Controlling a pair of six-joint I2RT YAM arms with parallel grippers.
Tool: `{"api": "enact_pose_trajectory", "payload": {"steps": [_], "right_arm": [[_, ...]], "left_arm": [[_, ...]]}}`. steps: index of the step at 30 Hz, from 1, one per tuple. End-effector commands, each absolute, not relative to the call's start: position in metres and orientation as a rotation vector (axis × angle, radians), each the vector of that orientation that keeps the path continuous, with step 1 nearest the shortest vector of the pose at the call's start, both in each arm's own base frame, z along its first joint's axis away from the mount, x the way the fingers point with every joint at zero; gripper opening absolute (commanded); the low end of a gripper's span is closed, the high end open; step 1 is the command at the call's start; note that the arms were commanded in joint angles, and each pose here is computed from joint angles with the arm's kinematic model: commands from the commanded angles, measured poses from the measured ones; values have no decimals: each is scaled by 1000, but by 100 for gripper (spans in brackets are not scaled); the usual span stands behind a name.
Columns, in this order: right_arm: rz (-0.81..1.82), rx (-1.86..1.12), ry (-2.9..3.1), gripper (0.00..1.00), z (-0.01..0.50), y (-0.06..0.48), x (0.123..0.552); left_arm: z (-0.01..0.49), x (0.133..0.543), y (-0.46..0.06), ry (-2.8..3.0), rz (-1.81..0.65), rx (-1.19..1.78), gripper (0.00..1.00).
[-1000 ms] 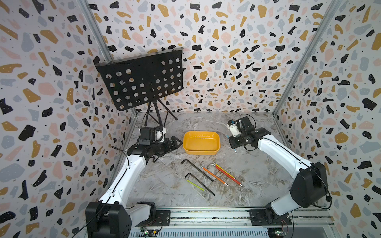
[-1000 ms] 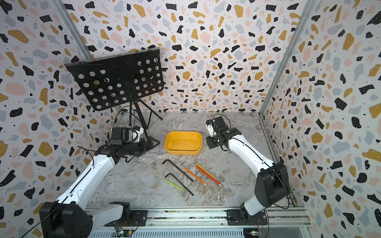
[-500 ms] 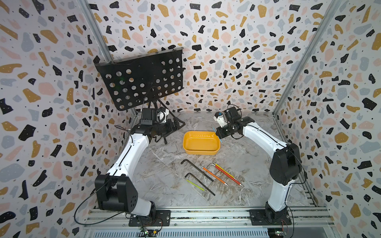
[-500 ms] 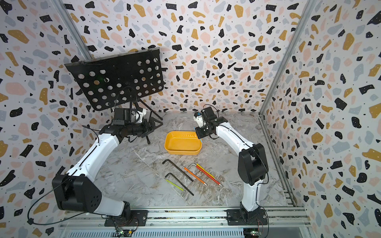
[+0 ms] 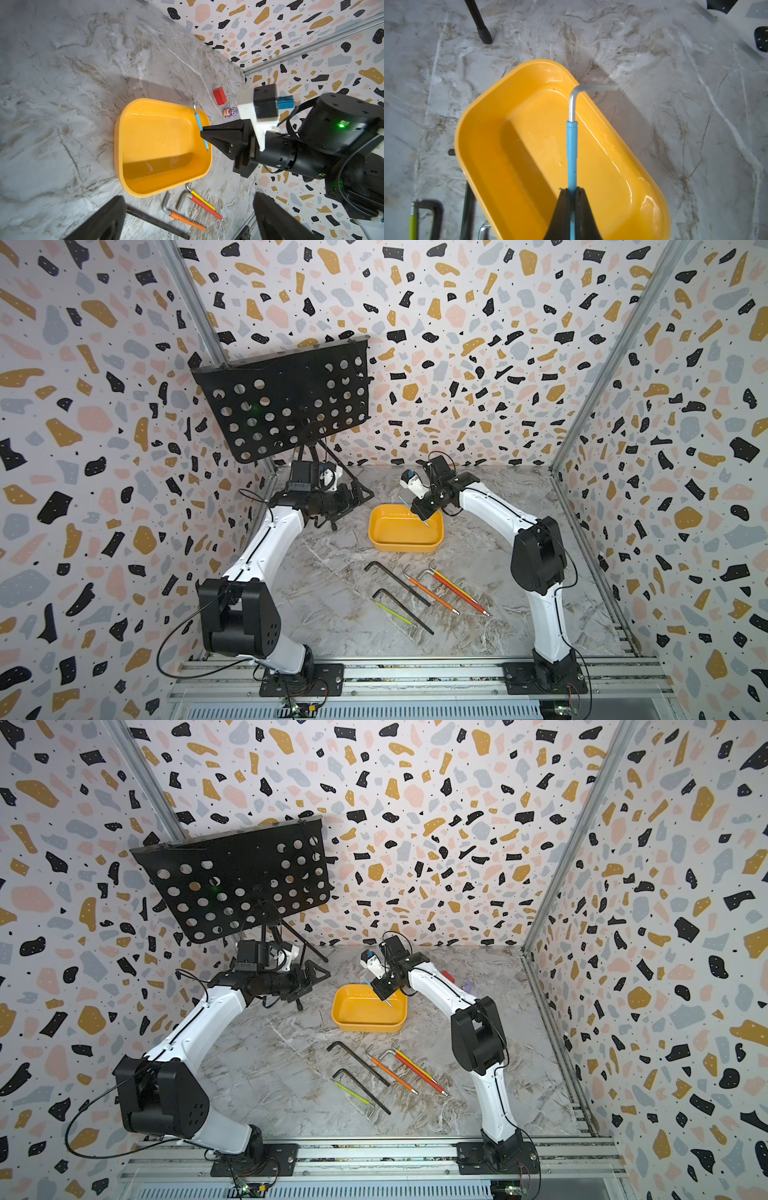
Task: Put the hex key on the desktop into the storage box
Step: Place the Allen key in the storage box.
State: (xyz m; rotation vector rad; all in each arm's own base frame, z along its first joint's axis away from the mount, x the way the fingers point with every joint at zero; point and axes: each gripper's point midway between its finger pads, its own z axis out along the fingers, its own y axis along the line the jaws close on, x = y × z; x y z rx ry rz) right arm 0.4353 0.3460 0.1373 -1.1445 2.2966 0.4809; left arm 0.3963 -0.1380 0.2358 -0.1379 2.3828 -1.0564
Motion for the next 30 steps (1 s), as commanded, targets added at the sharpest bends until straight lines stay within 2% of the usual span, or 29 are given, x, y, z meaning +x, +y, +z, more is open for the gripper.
{"api": "enact_pose_trajectory", "payload": {"steps": [1, 8, 16, 17, 21, 26, 30], "right_arm": [[438, -1253, 2239, 0, 145, 358, 428], [355, -1367, 2258, 0, 106, 372, 416], [304, -1387, 2287, 0, 85, 372, 416], [294, -1384, 2288, 2, 84, 372, 417], [250, -1377, 2297, 20, 81, 368, 420], [212, -1353, 2299, 28, 86, 364, 424], [215, -1311, 2279, 30, 104, 363, 424]], "left_arm": [[241, 395, -134, 2355, -1050, -139, 100], [248, 394, -125, 2323, -1032, -160, 100], [246, 396, -127, 2322, -1067, -173, 100], [247, 396, -127, 2321, -1071, -175, 100], [246, 397, -126, 2320, -1072, -180, 100], [246, 397, -126, 2320, -1074, -182, 100], [244, 398, -126, 2324, -1071, -184, 100]]}}
